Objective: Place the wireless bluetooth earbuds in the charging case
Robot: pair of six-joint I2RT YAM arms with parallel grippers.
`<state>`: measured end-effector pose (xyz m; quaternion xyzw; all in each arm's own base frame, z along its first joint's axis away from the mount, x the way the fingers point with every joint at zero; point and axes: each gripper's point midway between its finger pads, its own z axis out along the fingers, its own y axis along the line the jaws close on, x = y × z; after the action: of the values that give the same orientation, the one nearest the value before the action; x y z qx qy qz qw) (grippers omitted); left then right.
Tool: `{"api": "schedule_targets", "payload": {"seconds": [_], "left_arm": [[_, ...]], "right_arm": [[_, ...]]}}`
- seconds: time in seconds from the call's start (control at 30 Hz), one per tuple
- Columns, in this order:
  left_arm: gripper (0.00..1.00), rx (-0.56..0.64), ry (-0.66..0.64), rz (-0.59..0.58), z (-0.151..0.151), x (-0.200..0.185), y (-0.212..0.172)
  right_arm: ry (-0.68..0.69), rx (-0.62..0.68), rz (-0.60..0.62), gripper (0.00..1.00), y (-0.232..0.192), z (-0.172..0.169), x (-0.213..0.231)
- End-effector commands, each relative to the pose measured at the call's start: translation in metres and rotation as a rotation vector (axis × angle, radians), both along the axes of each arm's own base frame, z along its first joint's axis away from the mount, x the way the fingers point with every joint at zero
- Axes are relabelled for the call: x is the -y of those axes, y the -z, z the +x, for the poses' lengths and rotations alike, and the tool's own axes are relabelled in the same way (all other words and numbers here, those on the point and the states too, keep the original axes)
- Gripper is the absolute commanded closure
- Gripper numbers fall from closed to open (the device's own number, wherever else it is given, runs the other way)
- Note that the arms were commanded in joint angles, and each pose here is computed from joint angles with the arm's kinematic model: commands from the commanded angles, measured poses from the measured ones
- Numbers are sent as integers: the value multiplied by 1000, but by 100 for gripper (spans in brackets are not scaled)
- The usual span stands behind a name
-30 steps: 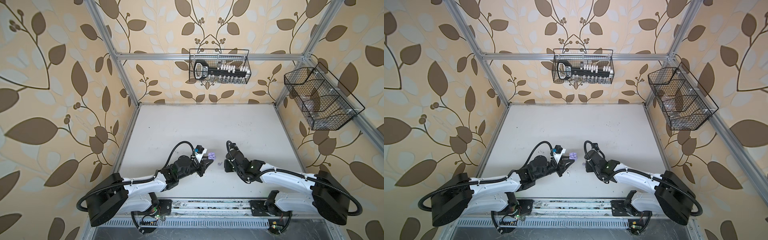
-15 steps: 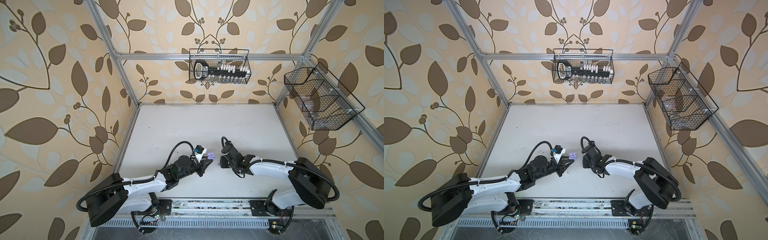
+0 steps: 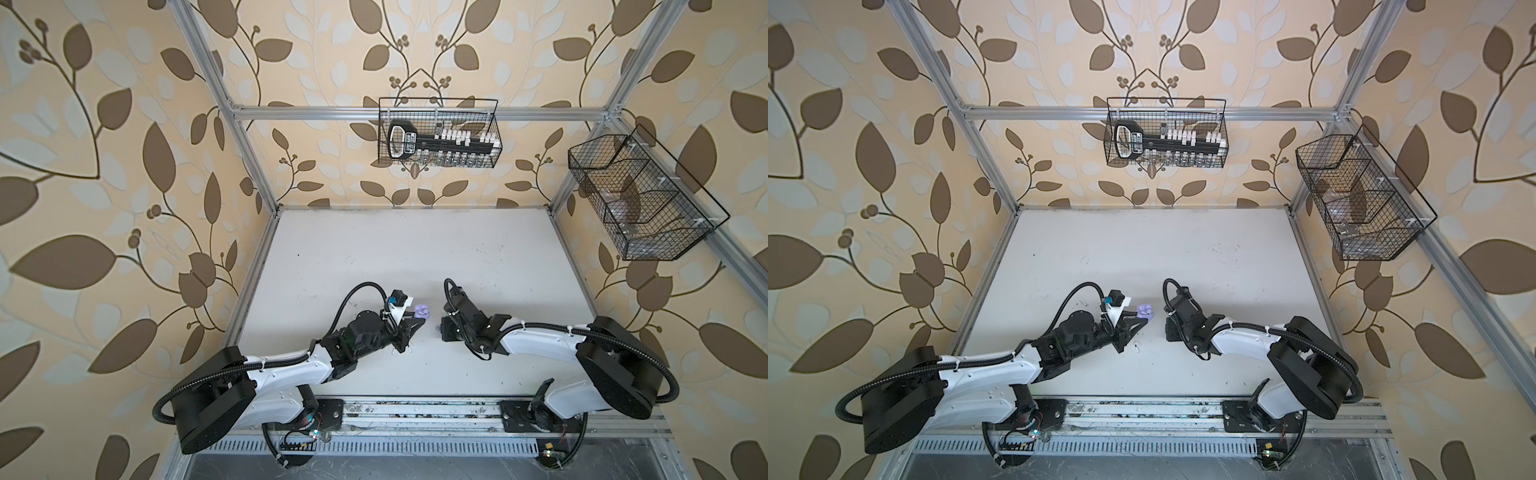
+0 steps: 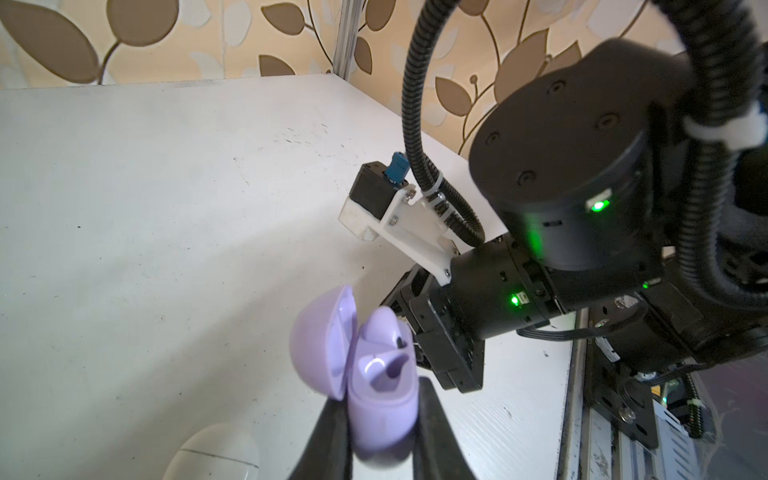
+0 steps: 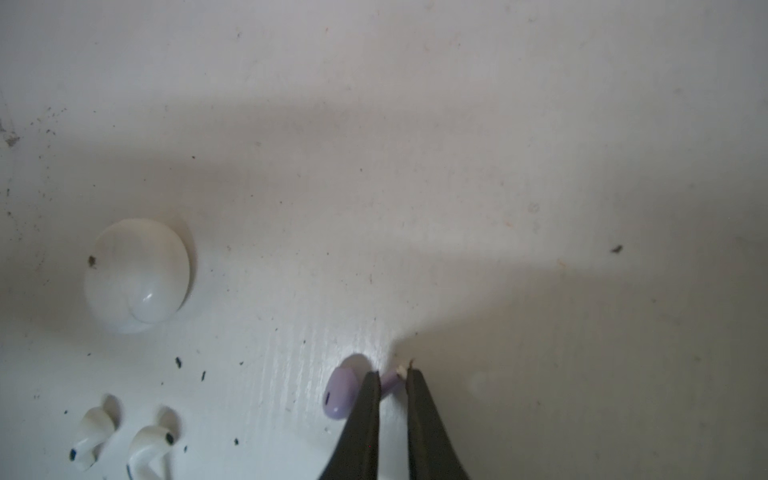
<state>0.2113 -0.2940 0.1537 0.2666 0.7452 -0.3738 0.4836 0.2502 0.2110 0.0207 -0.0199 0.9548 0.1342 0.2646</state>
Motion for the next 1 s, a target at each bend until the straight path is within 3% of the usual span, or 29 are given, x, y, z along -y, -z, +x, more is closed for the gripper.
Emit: {"api": "schedule_targets", "payload": {"seconds": [0.0,0.4,0.67,0.97], "left_arm": [[96,49,-6,-42,4,1,-19],[96,46,-1,-44,4,2,-19],[96,44,-1,-42,5,2,-17],[96,48,-8,-34,6,1,-17]], "right_arm": [[0,-50,-27,85,13,-19,10],[0,-6,1,84,-9,-38,8],[57,41,48,81,-25,-7,20],[29,12,21,82,-8,19,-1]]}}
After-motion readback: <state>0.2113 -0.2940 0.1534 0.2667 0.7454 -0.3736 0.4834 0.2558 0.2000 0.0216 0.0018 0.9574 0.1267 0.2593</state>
